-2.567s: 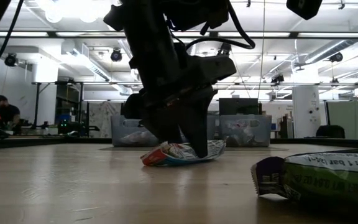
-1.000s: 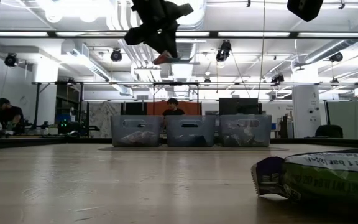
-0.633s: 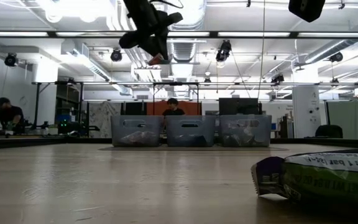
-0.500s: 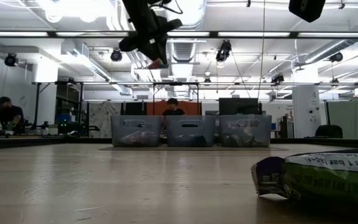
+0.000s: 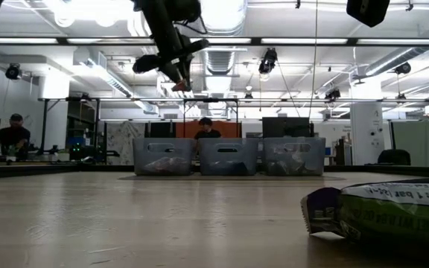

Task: Pick and place Granola Bars by type
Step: Put the red granola bar into the left black bin

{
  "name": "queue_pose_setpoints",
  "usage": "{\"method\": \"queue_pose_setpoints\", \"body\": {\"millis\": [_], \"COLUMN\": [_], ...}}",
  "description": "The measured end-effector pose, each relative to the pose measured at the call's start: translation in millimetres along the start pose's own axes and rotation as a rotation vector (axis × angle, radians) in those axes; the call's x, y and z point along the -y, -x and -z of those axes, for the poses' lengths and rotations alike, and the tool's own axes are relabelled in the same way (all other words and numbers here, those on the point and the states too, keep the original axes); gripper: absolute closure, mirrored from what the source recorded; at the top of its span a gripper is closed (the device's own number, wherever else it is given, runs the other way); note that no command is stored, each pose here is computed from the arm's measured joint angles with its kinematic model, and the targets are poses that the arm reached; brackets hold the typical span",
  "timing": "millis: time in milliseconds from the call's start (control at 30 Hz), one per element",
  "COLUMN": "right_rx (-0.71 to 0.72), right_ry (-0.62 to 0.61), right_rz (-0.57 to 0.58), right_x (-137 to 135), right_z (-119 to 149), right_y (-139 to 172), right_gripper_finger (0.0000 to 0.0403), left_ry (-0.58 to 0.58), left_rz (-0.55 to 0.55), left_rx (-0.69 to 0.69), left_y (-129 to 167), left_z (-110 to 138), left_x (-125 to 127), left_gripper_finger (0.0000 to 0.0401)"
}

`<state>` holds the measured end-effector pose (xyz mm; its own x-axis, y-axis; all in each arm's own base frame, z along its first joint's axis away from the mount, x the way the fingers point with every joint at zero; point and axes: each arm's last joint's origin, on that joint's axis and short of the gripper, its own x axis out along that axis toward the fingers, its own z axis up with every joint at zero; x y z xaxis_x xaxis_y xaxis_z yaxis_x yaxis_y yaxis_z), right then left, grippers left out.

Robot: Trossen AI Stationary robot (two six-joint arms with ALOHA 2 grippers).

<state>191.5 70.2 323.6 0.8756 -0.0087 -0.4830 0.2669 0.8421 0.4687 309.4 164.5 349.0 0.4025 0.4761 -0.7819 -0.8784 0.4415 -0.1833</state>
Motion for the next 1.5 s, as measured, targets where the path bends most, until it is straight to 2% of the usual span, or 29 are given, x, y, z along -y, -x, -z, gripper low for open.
{"method": "queue_pose_setpoints", "body": {"millis": [300, 733, 933, 1500], "right_rx": [0.005, 0.003, 0.004, 0.006], "right_ry": [0.017, 0.019, 0.018, 0.018], "right_rz": [0.014, 0.023, 0.023, 0.023], "right_x": [0.8, 2.3, 2.3, 2.2], "right_z": [0.5, 2.6, 2.5, 2.4], "right_y": [-0.4, -1.8, -1.8, -1.8], "right_gripper_finger": [0.0394, 0.0394, 0.0394, 0.0394], "left_ry": [0.034, 0.026, 0.02, 0.003], "left_rz": [-0.107, -0.155, -0.194, -0.21], "left_rx": [-0.097, -0.267, -0.321, -0.349], "left_y": [-24.3, -87.3, -106.2, -111.8], "left_z": [-4.6, 9.2, 15.7, 18.2], "left_x": [-22.8, -18.9, -20.6, -22.7], "left_gripper_finger": [0.0346, 0.0346, 0.0346, 0.0344]}}
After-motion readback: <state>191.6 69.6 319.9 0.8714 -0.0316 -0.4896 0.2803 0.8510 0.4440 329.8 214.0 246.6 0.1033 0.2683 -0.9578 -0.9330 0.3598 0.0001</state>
